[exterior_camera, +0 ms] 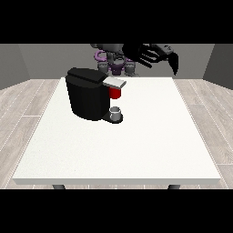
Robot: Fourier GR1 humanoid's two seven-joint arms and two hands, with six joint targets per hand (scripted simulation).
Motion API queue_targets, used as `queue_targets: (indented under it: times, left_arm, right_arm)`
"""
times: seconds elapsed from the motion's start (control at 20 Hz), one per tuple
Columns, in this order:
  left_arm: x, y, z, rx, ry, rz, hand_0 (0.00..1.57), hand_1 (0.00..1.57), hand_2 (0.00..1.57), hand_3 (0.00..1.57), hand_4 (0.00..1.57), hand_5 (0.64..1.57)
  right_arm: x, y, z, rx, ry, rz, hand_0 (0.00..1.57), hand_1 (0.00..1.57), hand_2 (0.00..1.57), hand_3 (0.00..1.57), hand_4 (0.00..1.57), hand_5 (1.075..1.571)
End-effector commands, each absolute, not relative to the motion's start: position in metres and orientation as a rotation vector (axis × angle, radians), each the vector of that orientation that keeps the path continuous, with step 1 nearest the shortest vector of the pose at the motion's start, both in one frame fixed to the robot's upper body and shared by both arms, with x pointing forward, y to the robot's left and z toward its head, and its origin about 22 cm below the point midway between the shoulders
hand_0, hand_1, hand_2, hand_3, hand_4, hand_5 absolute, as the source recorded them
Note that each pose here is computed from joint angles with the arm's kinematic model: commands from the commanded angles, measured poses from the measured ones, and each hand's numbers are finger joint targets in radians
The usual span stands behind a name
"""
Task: Insert the coffee pod into the coffee machine and close the lid
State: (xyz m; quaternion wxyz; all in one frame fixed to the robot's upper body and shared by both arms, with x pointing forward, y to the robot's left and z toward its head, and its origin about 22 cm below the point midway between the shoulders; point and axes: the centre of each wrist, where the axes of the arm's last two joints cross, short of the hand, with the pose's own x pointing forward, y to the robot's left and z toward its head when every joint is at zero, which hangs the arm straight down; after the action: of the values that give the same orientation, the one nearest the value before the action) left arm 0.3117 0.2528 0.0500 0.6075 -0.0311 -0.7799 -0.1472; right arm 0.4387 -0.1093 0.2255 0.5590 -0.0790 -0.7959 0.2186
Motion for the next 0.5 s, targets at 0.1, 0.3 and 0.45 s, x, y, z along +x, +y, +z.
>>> queue_targets:
  times: [0.1, 0.3, 0.45]
  left_arm:
    - [0.322, 0.250, 0.073, -0.071, -1.874, -0.367, 0.00, 0.00, 0.00, 0.00, 0.43, 1.571]
    - [0.328, 0.257, 0.081, -0.156, -1.880, -0.404, 0.00, 0.00, 0.00, 0.00, 0.35, 1.571]
    - [0.325, 0.249, 0.068, -0.136, -1.891, -0.377, 0.00, 0.00, 0.00, 0.00, 0.22, 1.571]
  right_arm:
    - [0.442, -0.101, 0.268, -0.250, -1.965, 0.507, 0.00, 0.00, 0.00, 0.00, 0.00, 1.571]
    - [0.440, -0.086, 0.290, -0.271, -1.959, 0.500, 0.00, 0.00, 0.00, 0.00, 0.00, 1.571]
    - [0.441, -0.086, 0.297, -0.233, -1.969, 0.522, 0.00, 0.00, 0.00, 0.00, 0.00, 1.571]
